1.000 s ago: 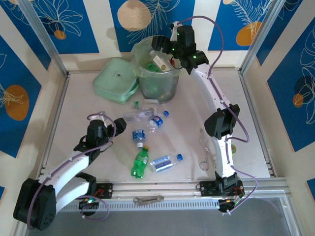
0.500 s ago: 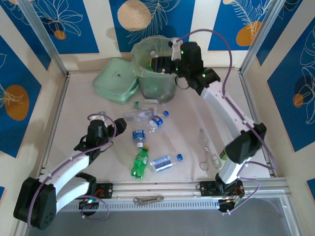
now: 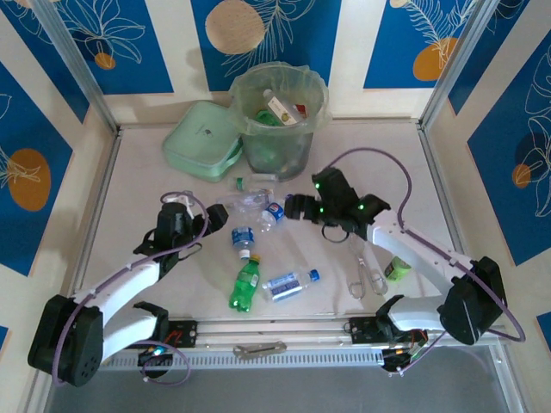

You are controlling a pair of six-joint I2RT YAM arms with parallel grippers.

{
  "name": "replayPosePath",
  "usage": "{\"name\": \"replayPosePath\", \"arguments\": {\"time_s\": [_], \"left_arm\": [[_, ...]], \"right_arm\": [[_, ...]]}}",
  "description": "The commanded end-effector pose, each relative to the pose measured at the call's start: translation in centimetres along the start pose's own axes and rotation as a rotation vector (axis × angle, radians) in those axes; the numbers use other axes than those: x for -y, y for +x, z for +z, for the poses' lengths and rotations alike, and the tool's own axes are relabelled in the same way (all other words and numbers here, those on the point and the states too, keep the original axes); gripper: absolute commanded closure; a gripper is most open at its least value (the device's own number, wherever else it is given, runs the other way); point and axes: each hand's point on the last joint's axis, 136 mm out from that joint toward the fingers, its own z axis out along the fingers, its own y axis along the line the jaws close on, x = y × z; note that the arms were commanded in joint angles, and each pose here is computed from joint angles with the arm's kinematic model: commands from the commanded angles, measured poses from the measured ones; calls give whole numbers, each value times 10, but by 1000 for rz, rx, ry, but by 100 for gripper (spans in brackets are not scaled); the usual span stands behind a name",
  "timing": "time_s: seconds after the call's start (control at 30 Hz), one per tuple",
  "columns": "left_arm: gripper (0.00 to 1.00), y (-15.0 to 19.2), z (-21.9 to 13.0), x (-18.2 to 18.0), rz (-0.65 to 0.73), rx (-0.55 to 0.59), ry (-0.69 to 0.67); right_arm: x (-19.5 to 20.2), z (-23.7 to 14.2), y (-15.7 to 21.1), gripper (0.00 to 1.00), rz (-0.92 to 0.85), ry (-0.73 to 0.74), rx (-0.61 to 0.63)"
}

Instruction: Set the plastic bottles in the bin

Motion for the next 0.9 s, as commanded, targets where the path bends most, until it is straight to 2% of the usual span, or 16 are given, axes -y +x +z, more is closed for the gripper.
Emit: {"name": "replayPosePath", "arguments": {"time_s": [0.0,0.17,0.3,0.4,0.47,0.63,0.87], "left_arm": [[0,-5,1,15,16,0,52],[0,-5,1,18,18,-6,60],[0,-5,0,18,19,-6,58],[0,-6,0,18,15,-4,58],[0,-6,1,18,13,-5,56],[0,-7,1,19,16,-8,57],[0,-7,2,20,13,-10,58]], "right_arm": [[15,-7,47,7,188,70,-91],[44,-18,114,3,296,206,-216],[59,-30,147,1,381,254,-266],[62,-25,166,1,446,238,-301],[59,-16,173,1,465,199,-319],[29,4,163,1,405,48,-336],[10,29,166,1,357,43,-401]]}}
